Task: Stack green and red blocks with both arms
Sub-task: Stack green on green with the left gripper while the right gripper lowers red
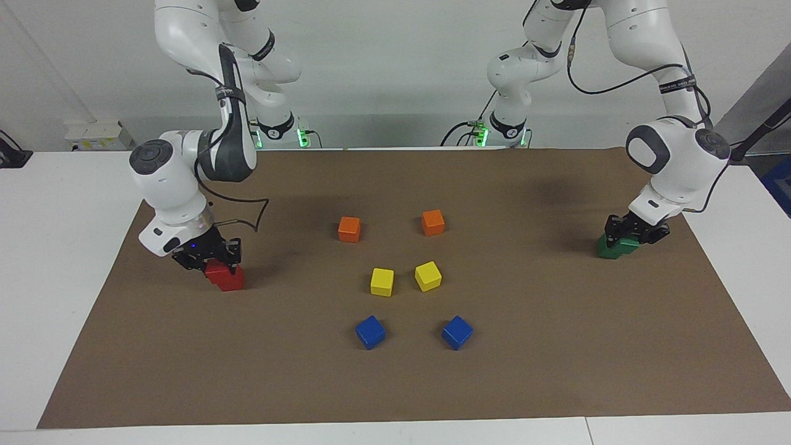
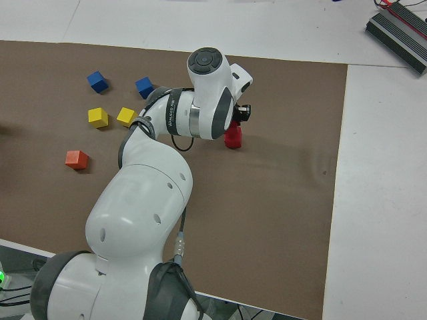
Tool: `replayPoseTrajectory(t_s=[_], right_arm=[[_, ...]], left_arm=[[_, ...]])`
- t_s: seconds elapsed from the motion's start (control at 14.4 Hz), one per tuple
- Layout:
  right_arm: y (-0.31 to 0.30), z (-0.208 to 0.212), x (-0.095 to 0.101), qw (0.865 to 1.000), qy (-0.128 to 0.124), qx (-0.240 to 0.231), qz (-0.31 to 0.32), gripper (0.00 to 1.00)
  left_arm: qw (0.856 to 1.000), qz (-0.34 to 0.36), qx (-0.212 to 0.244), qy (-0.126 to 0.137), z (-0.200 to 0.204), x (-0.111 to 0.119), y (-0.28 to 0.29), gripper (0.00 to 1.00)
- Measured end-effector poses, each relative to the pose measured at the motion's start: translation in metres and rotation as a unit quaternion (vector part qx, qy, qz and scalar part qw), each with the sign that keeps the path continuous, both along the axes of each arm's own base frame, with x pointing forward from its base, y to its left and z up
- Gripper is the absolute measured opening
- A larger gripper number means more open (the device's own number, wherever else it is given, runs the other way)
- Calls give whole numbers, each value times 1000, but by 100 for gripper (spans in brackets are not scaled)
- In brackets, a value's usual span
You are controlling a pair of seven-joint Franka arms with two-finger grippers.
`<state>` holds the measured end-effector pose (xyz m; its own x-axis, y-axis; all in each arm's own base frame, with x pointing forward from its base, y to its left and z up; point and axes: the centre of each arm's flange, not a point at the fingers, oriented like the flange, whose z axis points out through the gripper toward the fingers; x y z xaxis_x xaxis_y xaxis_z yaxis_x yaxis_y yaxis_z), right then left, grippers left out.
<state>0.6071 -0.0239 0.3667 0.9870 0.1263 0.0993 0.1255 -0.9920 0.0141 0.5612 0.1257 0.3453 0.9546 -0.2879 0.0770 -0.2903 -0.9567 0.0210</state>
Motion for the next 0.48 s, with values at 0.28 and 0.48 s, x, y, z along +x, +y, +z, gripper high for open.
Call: replayPoseTrajectory(t_s=[0.28,0.48], right_arm=[[1,-8,-4,1000,8,0,1,55],[1,-10,-6,1000,12,-1,11,55]], left_arm=[[1000,-3,-1,3,-3,-2,-1,68],[1000,-4,-2,7,-6,-4,-1,99]])
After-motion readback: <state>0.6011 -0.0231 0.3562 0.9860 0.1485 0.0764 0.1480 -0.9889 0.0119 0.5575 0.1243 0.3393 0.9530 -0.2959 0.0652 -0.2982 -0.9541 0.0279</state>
